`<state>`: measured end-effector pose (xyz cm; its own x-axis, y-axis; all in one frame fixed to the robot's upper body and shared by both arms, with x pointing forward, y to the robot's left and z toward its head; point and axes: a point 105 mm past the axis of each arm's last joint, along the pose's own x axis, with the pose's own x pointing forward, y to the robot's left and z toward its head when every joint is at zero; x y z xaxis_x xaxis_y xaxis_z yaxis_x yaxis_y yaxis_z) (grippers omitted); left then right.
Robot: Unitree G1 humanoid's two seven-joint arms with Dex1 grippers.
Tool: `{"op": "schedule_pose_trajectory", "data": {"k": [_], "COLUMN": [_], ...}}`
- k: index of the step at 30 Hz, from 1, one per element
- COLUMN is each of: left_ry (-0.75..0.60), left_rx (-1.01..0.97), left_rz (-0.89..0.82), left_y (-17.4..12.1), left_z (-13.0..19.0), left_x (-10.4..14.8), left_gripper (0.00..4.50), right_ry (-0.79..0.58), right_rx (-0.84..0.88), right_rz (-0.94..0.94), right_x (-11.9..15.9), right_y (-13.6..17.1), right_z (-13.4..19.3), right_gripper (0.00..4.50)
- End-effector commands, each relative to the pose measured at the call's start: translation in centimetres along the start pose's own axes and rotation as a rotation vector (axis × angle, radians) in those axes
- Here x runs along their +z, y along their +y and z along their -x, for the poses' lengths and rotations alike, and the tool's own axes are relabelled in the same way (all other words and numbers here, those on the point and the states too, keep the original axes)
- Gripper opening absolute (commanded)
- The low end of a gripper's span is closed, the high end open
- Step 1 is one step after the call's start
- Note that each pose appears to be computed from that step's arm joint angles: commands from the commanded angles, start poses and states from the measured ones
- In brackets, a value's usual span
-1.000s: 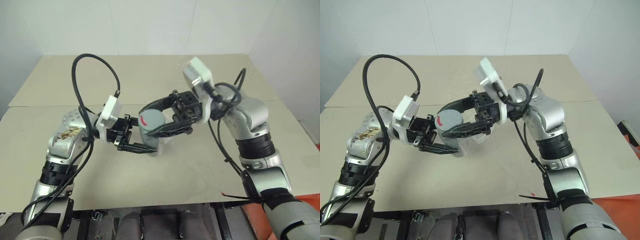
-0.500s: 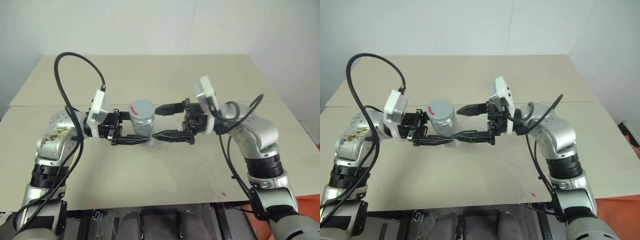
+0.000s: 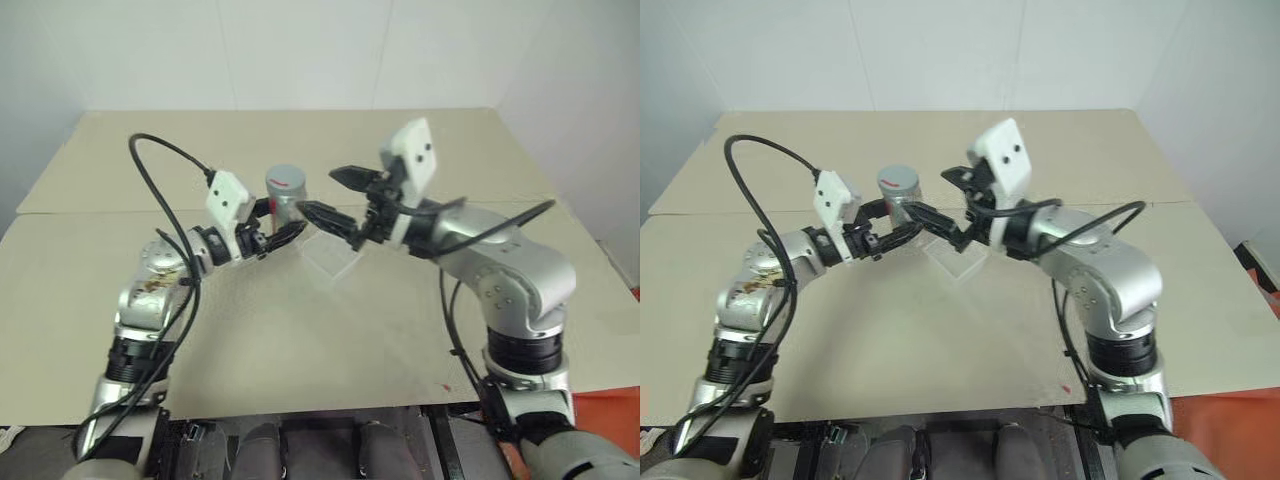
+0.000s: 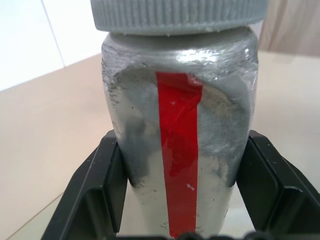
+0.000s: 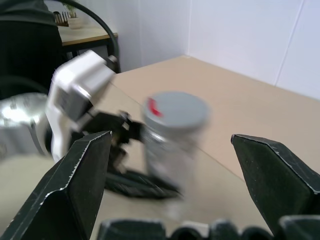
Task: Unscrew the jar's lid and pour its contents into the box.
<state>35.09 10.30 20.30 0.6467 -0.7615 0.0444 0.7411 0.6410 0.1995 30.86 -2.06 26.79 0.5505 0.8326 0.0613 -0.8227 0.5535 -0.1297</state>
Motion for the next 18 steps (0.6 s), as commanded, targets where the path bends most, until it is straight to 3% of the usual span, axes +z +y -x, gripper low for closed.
{"op": "schedule_pose_trajectory", "data": {"k": [1, 18], "left_ry": [-0.032, -0.038], "left_rx": [0.055, 0.031], "left_rz": [-0.02, -0.003], "left_y": [-0.2, -2.2], "left_z": [-0.4, -0.7], "left_x": [1.3, 1.2], "left_gripper": [2.74, 2.74], "right_ry": [-0.032, -0.009], "right_rx": [-0.073, -0.185], "right_rz": [0.033, -0.001], "right_x": [1.4, 0.9], "right_y": [-0.1, -1.5], "right_z": [-0.4, -2.0], "right_gripper": [4.47, 4.47]}}
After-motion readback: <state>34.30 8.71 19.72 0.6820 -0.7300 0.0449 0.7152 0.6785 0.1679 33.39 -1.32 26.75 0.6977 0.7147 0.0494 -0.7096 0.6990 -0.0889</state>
